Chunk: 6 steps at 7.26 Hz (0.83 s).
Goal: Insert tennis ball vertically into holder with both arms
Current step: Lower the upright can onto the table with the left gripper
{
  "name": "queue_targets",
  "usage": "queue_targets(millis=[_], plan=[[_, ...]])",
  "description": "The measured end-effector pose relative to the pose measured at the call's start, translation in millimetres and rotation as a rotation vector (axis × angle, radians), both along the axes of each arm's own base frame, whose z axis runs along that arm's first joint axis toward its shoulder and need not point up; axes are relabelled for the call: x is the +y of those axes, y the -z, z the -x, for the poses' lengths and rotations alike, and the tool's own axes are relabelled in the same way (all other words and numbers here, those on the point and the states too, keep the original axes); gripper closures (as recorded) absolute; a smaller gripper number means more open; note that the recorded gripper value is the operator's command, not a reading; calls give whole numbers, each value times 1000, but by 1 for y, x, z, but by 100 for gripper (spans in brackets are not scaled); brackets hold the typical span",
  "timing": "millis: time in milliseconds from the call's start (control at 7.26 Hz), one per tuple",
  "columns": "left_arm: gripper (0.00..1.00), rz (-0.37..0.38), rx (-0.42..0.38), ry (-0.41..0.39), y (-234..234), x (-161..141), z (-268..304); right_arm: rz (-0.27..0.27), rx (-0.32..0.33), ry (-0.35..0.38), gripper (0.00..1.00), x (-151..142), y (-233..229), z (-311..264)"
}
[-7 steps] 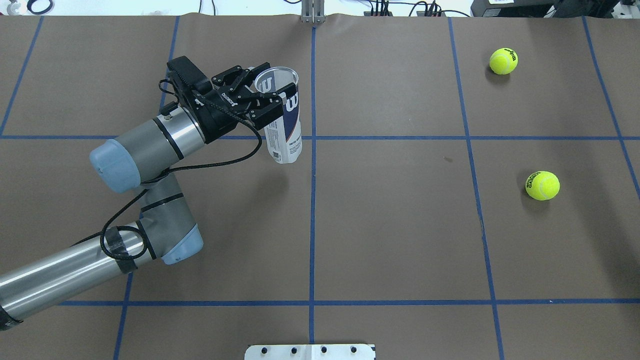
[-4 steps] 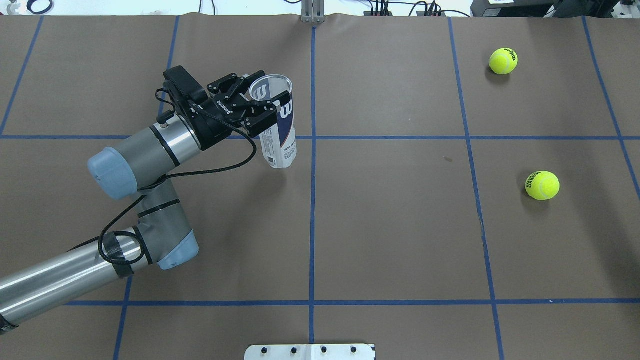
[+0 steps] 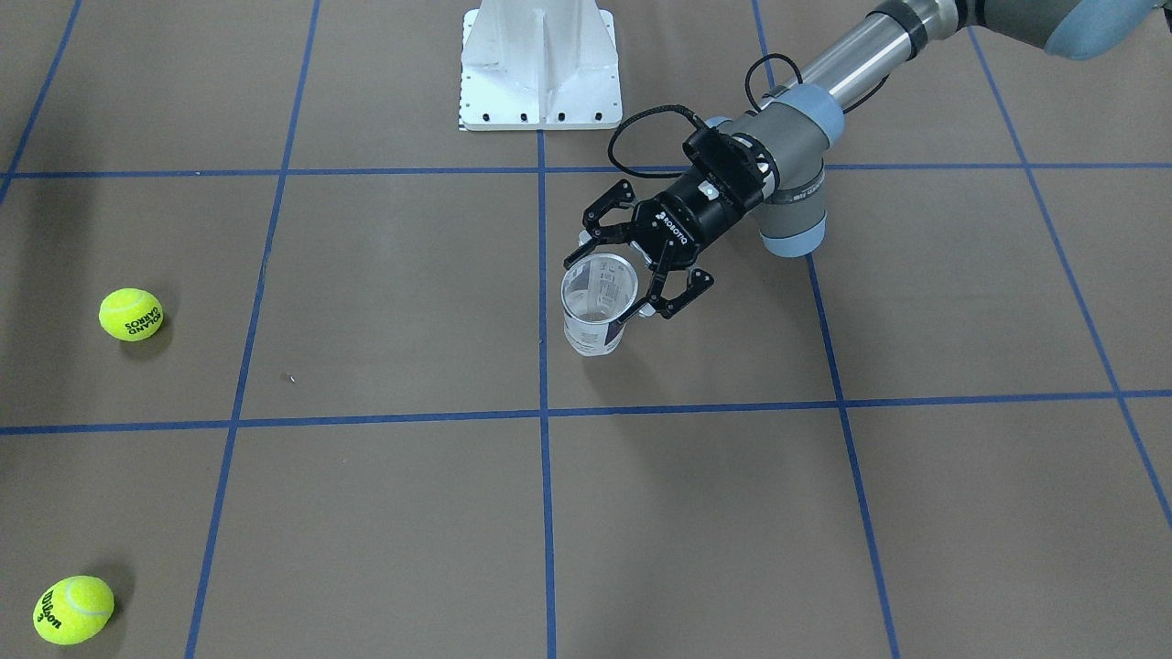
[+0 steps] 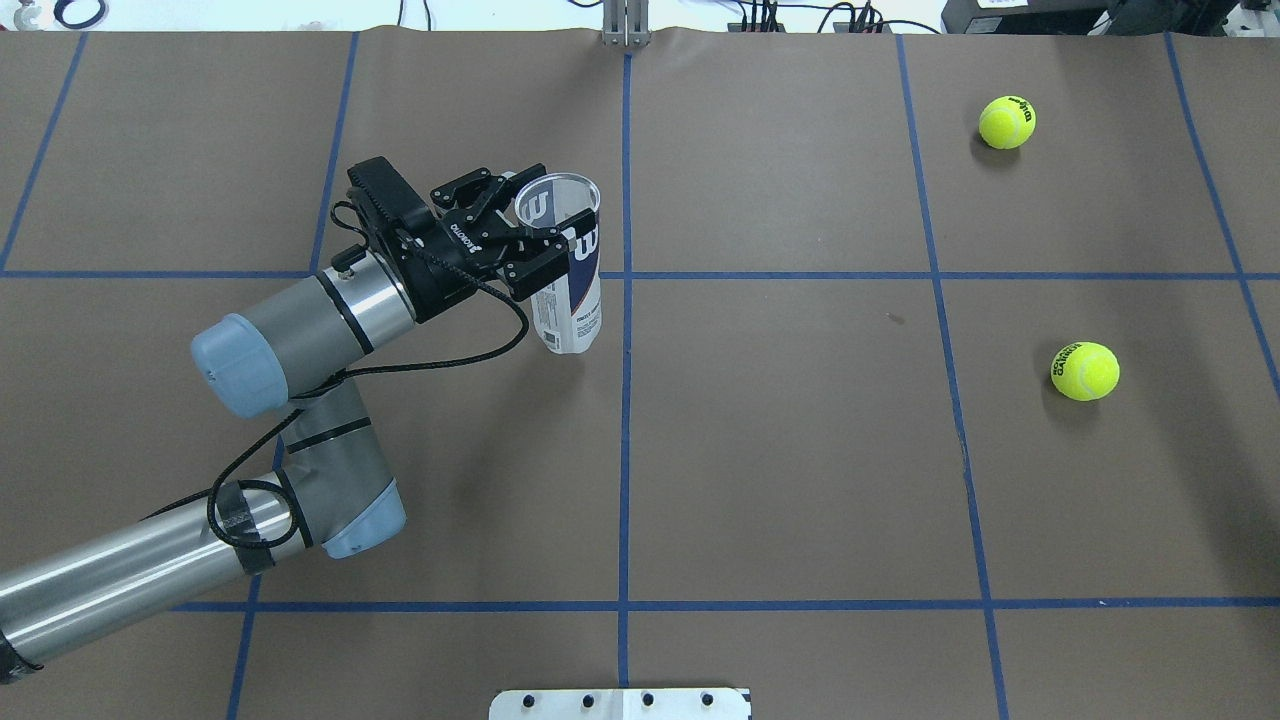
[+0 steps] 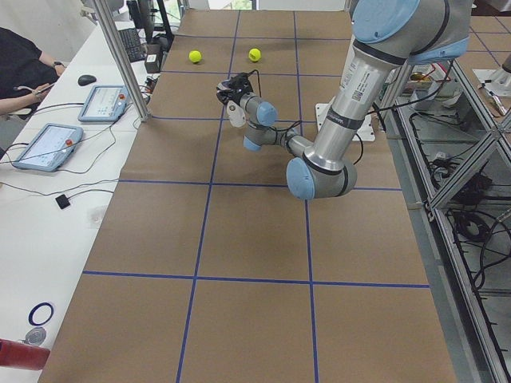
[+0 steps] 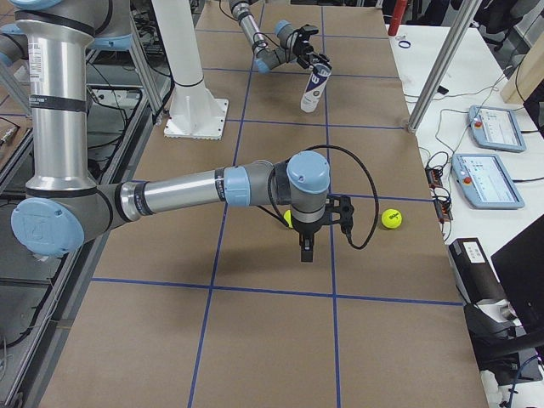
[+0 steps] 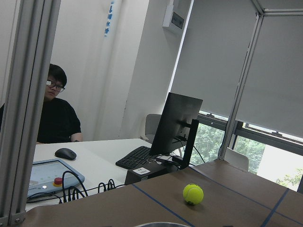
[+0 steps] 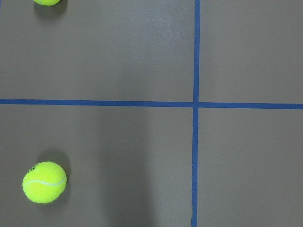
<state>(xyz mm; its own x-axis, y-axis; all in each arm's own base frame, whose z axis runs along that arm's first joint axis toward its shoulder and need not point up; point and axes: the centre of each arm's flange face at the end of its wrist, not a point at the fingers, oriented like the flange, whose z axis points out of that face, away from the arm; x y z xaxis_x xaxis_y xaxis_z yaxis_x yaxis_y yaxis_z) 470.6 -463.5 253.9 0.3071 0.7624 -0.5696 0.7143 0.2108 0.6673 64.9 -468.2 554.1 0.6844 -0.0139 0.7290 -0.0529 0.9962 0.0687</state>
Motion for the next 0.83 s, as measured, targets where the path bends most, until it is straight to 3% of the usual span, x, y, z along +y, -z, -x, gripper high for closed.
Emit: queue_targets(millis=[826], plan=[[38,-30,32,33,-14,27,-9,6,0,0,1,0,-3,0]])
